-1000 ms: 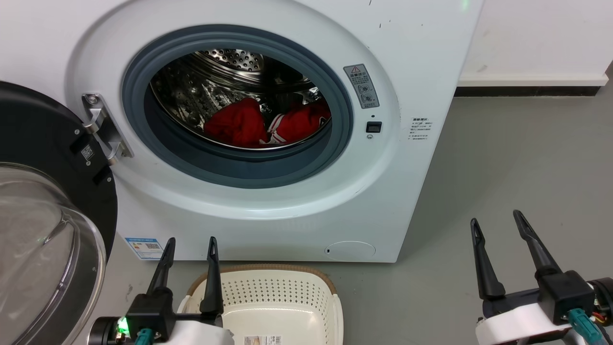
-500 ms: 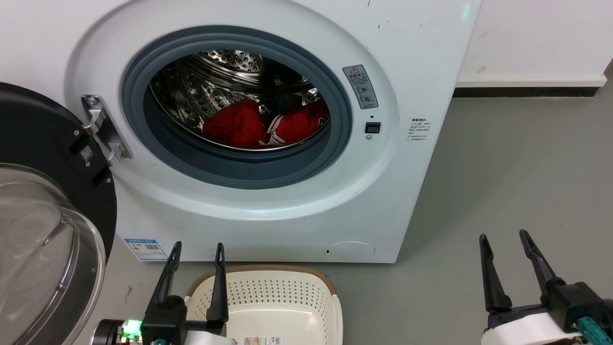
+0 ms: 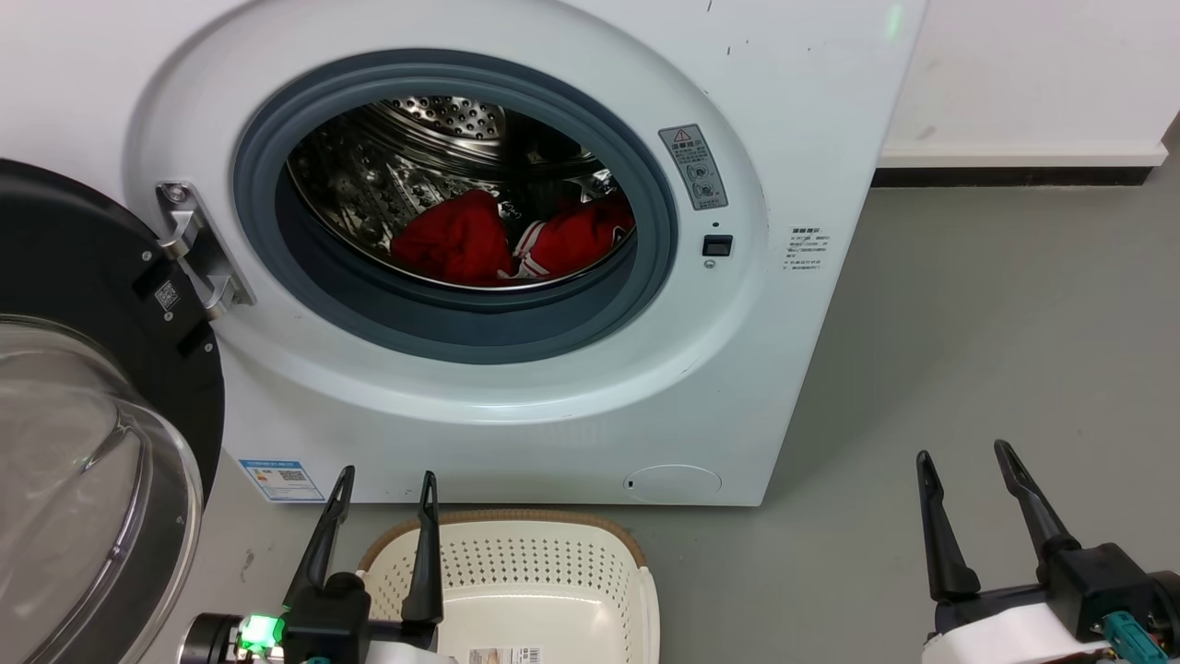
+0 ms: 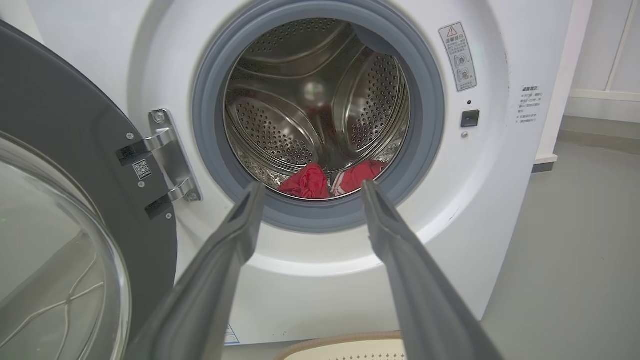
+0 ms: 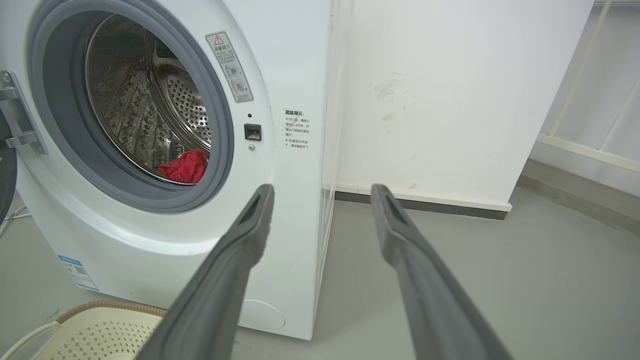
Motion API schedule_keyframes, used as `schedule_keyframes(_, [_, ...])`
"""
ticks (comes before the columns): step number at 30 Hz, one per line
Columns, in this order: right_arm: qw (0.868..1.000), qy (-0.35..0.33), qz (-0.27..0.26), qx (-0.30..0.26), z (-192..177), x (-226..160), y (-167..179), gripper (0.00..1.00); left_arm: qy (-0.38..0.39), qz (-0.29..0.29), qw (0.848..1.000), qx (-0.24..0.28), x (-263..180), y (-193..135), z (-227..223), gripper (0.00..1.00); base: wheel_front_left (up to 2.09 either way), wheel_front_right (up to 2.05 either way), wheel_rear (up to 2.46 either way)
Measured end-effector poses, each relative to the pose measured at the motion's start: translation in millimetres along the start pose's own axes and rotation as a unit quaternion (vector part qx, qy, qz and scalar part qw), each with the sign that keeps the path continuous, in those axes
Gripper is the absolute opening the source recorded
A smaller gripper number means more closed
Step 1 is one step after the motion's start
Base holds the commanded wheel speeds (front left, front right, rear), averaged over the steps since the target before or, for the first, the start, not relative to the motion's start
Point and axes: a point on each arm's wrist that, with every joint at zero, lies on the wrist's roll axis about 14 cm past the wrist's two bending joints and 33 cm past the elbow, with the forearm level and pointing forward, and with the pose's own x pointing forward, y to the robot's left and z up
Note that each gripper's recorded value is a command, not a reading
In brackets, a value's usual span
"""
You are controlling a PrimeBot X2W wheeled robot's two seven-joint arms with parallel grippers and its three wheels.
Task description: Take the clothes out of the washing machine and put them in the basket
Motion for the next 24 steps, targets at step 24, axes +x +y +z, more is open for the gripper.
schedule_keyframes(24, [0.993, 0.059, -0.066, 0.078, -64, 51, -39, 1.0, 0.056, -0.125, 0.985, 0.104, 198, 12, -100, 1.0, 0.0, 0.0, 0.0])
